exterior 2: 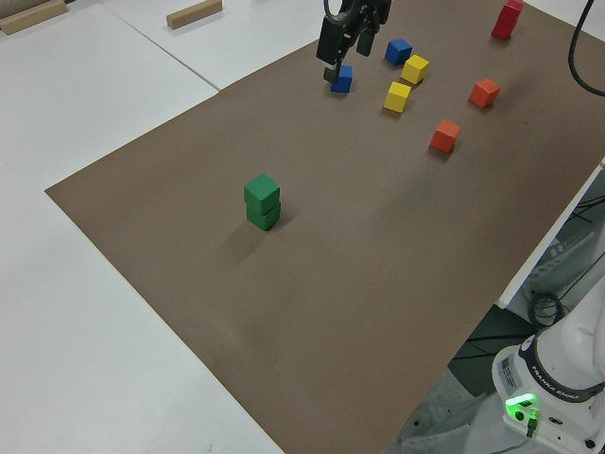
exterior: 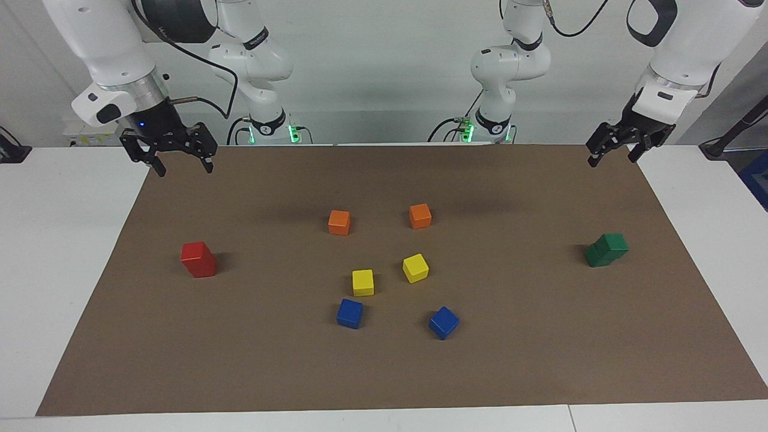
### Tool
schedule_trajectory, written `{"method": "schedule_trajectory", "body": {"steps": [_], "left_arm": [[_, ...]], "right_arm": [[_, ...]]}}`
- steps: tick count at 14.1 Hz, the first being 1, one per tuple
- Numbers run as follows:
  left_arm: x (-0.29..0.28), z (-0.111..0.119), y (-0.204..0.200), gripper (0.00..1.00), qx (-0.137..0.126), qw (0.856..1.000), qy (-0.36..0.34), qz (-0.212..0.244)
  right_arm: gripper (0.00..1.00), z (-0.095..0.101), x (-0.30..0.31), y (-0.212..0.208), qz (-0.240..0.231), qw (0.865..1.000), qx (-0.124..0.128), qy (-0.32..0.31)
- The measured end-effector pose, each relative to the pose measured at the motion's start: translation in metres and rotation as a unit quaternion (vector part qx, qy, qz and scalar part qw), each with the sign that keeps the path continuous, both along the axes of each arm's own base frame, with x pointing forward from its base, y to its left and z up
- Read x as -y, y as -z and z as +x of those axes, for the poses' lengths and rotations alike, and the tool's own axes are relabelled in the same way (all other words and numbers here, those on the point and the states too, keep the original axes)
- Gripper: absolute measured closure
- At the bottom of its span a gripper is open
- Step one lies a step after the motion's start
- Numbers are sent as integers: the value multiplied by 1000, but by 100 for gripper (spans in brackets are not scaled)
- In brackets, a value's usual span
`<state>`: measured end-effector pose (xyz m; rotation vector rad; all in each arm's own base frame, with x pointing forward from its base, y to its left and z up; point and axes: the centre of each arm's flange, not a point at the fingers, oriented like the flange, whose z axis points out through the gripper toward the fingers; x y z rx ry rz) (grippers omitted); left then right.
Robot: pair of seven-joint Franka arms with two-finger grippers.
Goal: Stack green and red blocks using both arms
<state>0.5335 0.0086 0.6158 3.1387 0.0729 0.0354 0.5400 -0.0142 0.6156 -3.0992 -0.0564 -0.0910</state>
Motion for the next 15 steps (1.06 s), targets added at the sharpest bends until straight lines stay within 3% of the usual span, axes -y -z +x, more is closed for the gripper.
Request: {"method": "schedule_trajectory", "body": {"steps": [4,8,15], "left_arm": [[1,1,3,0,-3,1000,1,0],[3,5,12,0,-11,1000,3,-1],[5,2,2,0,2,1000,5,-1]], "right_arm": [[0,-5,7,-20,1,1000,-9,5],[0,-1,21,-14,7,1000,-15,15],[0,0,27,-14,2,1000,-15,20]]}}
